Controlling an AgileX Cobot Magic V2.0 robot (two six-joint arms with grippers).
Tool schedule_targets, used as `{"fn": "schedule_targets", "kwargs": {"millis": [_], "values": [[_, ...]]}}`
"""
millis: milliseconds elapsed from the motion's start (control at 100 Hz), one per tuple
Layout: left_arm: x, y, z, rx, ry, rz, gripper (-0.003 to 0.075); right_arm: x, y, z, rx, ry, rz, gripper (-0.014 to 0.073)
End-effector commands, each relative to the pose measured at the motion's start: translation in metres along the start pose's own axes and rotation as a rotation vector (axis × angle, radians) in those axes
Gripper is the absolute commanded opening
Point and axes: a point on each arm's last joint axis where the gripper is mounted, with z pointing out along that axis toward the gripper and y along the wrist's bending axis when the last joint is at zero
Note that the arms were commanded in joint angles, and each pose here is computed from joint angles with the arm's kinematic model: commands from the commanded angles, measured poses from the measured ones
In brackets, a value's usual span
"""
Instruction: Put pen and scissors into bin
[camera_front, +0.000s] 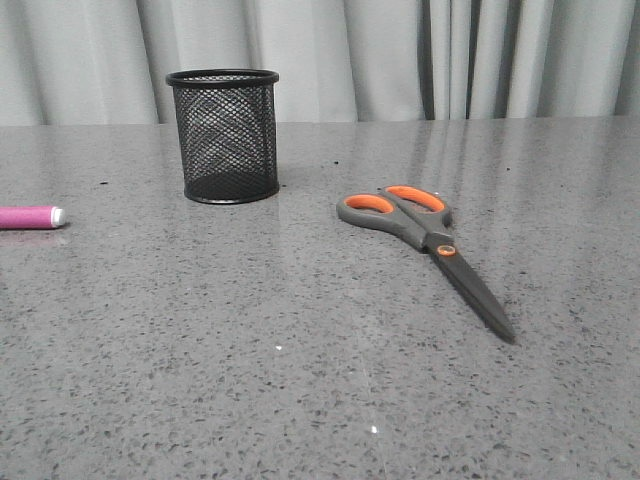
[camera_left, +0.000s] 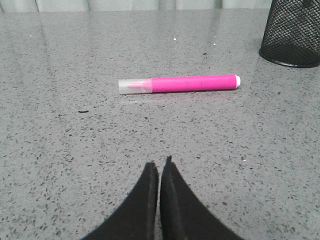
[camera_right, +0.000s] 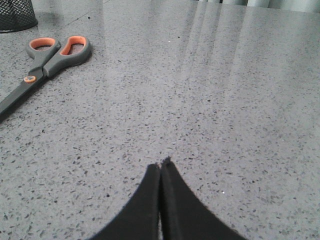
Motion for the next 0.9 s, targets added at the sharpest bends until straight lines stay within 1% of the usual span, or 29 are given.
{"fn": "schedule_targets", "kwargs": {"millis": [0,650,690,700,770,820,860,890], "values": [[0.008,0.000,0.002,-0.002,-0.043,-0.018,-0.0019,0.001,0.000,0.000,0.010,-0.037,-0.019,-0.0076],[0.008,0.000,0.002,-0.002,-0.043,-0.018,-0.0019,-0.001,-0.001,0.000,0.012,-0.054,-0.025,-0.0076],[0.008,0.000,0.002,-0.002,-0.043,-0.018,-0.0019,-0.002,-0.002,0.000,0.027,-0.072,-0.070,-0.0076],[0.008,0.000,0.002,-0.002,-0.043,-0.018,-0.0019,-0.003,-0.003,0.000,0.040,-0.080,-0.112,-0.0076],[0.008,0.000,0.002,-0.005,-0.043,-0.010,-0.0019,-0.009,-0.004,-0.001,0.069,-0.143,-0.224,-0.0076],[0.008,0.001,0.002,-0.015,-0.042,0.025,-0.0019,-0.015,-0.004,-0.002,0.069,-0.207,-0.238,-0.0076],[0.008,0.001,0.002,-0.015,-0.044,0.025,-0.0019,-0.020,-0.003,-0.003,0.065,-0.262,-0.233,-0.0076],[0.007,0.001,0.002,-0.016,-0.055,0.026,-0.0019,-0.025,-0.002,-0.004,0.061,-0.326,-0.228,-0.0076]]}}
